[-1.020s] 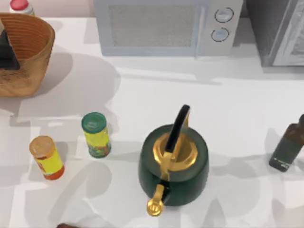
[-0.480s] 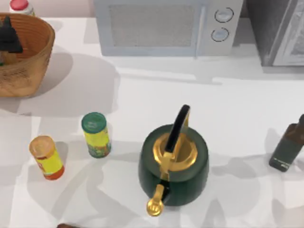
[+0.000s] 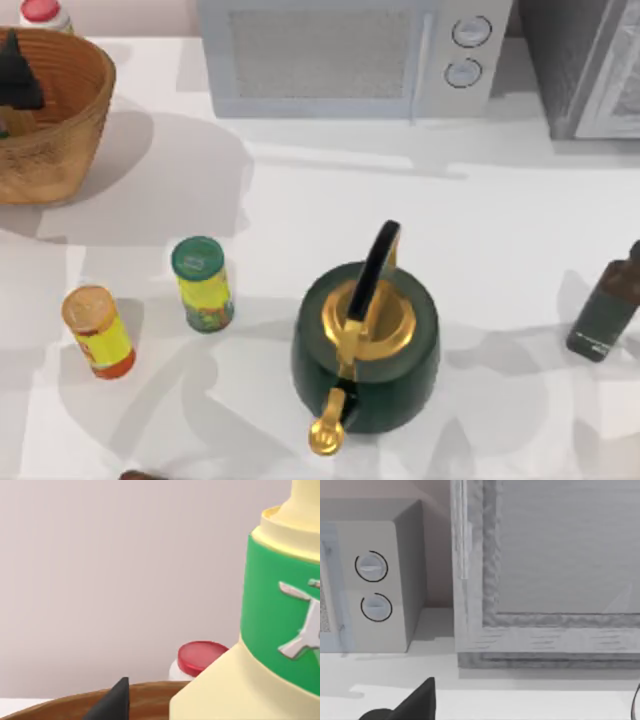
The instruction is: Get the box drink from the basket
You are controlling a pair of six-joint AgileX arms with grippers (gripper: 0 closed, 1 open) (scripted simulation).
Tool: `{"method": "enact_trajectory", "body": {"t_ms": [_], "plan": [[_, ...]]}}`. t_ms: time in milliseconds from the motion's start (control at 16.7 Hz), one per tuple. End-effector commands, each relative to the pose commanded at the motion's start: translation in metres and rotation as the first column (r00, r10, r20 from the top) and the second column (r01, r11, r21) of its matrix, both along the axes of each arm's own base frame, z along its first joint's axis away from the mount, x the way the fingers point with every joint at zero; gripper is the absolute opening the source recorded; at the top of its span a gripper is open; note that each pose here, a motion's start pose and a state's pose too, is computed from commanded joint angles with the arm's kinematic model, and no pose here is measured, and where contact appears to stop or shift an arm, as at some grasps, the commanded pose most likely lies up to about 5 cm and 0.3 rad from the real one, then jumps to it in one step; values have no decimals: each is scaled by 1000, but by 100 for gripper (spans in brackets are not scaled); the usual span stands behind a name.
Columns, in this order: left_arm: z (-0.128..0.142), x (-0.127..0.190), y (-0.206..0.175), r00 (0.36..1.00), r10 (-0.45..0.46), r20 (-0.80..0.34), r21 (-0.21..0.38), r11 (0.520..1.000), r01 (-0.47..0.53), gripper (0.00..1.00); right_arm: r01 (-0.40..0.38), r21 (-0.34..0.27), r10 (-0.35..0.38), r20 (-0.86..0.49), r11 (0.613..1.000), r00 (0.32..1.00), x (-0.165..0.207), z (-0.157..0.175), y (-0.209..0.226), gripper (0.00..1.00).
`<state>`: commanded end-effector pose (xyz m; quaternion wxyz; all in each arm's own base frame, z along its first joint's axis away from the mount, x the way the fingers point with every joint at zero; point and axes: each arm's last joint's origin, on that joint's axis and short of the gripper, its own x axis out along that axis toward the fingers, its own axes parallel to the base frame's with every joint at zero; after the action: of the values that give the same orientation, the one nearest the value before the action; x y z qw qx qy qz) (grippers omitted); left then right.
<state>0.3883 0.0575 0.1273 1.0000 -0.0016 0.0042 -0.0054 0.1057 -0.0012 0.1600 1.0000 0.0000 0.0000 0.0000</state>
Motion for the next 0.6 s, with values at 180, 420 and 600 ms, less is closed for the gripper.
{"method": "enact_trajectory", "body": {"t_ms": [180, 420, 600], "plan": [[0, 0, 0, 1000, 0, 0, 0, 1000, 0, 55, 0, 0, 0, 0, 1000, 1000, 0, 0, 0, 100], [0, 0, 0, 1000, 0, 0, 0, 1000, 0, 25, 0, 0, 0, 0, 1000, 1000, 0, 0, 0, 100], [0, 0, 0, 1000, 0, 0, 0, 1000, 0, 2, 0, 0, 0, 0, 1000, 1000, 0, 0, 0, 100]]}}
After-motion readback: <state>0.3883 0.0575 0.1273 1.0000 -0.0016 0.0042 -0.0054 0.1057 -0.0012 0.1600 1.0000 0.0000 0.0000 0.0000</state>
